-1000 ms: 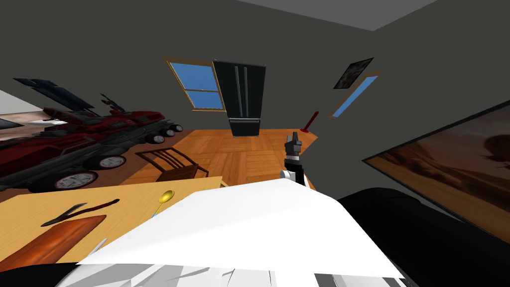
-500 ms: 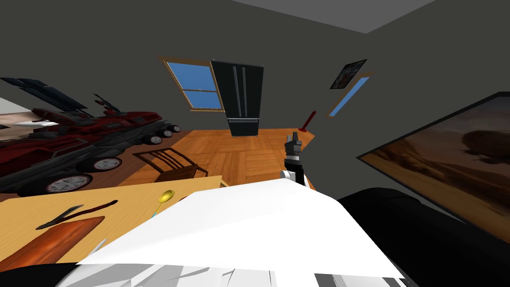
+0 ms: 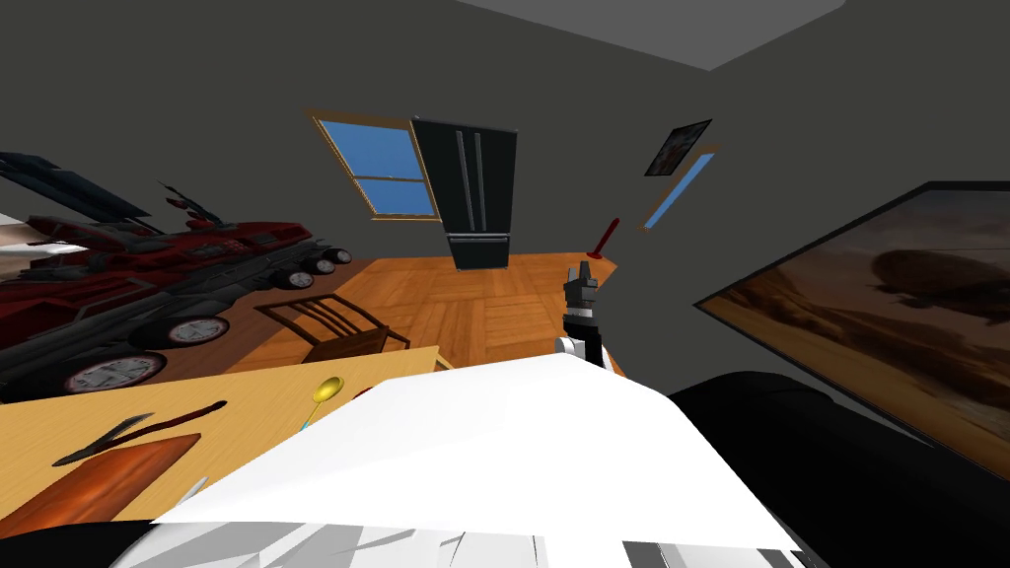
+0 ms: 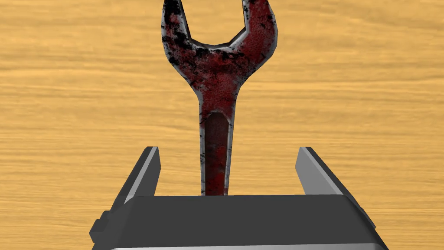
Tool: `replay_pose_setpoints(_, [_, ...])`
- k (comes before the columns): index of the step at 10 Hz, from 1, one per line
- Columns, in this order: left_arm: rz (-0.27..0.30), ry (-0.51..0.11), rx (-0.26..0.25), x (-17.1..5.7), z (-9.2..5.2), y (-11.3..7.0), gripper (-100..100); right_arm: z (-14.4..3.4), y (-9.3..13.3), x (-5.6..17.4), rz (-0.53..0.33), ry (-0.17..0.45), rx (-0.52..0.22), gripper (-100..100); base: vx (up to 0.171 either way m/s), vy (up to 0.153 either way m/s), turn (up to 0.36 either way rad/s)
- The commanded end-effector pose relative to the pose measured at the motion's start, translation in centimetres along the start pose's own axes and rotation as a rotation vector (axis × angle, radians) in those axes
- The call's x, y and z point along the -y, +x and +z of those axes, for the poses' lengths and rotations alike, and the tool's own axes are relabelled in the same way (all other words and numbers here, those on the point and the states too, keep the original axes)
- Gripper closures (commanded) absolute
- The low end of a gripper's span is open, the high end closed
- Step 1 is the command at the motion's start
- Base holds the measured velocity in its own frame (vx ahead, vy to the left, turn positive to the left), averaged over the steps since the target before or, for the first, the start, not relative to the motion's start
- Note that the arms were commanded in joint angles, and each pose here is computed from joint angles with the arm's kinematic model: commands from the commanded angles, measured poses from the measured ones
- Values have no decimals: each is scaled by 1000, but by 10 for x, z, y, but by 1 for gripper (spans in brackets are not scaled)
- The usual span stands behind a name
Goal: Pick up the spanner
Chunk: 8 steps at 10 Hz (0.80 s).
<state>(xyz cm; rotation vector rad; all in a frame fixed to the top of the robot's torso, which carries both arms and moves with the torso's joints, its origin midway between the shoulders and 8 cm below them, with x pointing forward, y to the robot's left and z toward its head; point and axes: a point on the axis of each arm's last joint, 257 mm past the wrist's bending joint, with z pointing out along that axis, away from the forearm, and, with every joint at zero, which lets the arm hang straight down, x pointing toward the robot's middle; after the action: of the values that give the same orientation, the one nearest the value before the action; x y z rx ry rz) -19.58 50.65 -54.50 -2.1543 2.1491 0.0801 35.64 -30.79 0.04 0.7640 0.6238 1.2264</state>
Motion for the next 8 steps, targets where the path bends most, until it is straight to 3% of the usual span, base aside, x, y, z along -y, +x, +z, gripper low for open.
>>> replay_pose_setpoints(1, [8,-3,-2,-1,0,1,-100,0,0,0,0,0,0,0,-21,0,8])
replay_pose_setpoints(2, [-20,1,9,5,2,2,-100,0,0,0,0,0,0,0,-43,1,-83])
replay_pose_setpoints(4, [-4,-3,5,4,2,3,-100,0,0,0,0,0,0,0,-35,4,-27])
replay_pose_setpoints(5, [-31,2,19,9,4,3,-100,0,0,0,0,0,0,0,-38,5,-84])
replay_pose_setpoints(7, [-15,-1,16,8,4,3,-100,0,0,0,0,0,0,0,-33,6,-26])
replay_pose_setpoints(8, [-42,6,32,14,5,2,-100,0,0,0,0,0,0,0,-38,1,-65])
